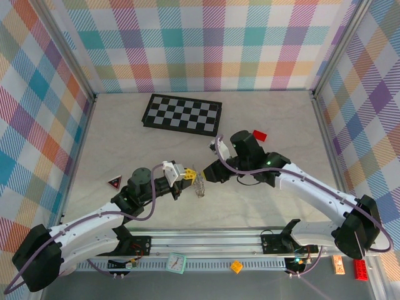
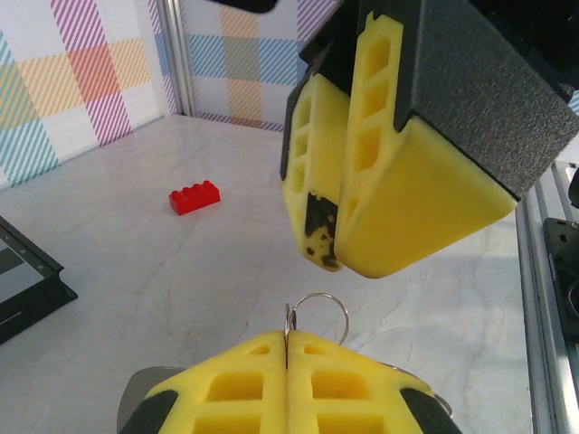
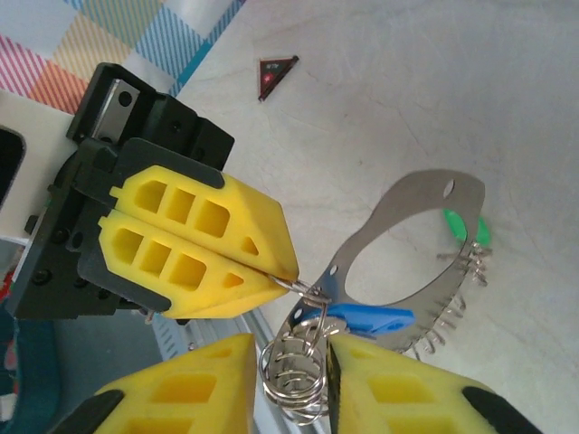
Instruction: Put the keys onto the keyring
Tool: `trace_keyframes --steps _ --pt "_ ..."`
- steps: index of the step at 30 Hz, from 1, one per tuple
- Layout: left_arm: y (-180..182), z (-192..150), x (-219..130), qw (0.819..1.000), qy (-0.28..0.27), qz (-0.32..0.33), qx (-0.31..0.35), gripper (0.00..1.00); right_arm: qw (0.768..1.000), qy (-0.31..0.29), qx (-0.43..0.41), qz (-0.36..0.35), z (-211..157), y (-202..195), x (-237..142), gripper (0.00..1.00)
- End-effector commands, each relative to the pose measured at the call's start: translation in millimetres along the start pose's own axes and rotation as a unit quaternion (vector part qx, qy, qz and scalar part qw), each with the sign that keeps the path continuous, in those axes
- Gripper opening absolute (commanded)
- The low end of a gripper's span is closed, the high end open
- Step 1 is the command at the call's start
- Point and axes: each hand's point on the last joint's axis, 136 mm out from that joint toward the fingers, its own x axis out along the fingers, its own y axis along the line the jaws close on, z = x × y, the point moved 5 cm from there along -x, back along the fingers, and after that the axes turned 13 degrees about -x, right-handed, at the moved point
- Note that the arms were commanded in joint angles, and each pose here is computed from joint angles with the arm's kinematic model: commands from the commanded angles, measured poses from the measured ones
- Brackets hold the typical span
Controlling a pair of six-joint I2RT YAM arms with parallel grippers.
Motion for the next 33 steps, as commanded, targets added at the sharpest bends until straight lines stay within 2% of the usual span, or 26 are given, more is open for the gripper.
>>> trace_keyframes --steps 1,9,18,23,33 --pt "-5.0 12.2 -0.7 0.999 -0.037 -0.01 0.004 0.0 0.999 0.002 0.035 0.001 4.5 2.1 -2.5 0.22" --pt "-6.0 12.9 -0.4 0.999 -0.039 -0.015 0.005 0.0 0.999 0.009 0.052 0.008 6.7 0.8 3.3 0.21" --pt "-6.5 12.1 0.7 0.999 -0.038 -0.018 0.005 0.0 0.998 0.019 0.058 0.016 4.9 -0.7 9.2 0.13" --pt "-6.6 13.0 0.3 0.999 -0.041 -0.018 0.006 0.0 0.998 0.021 0.058 0.01 2.9 -1.9 8.6 0.05" --pt "-10.2 21.3 -4.3 0.996 -0.079 -0.027 0.02 0.0 0.996 0.039 0.075 0.033 -7.8 -6.5 22.6 0.02"
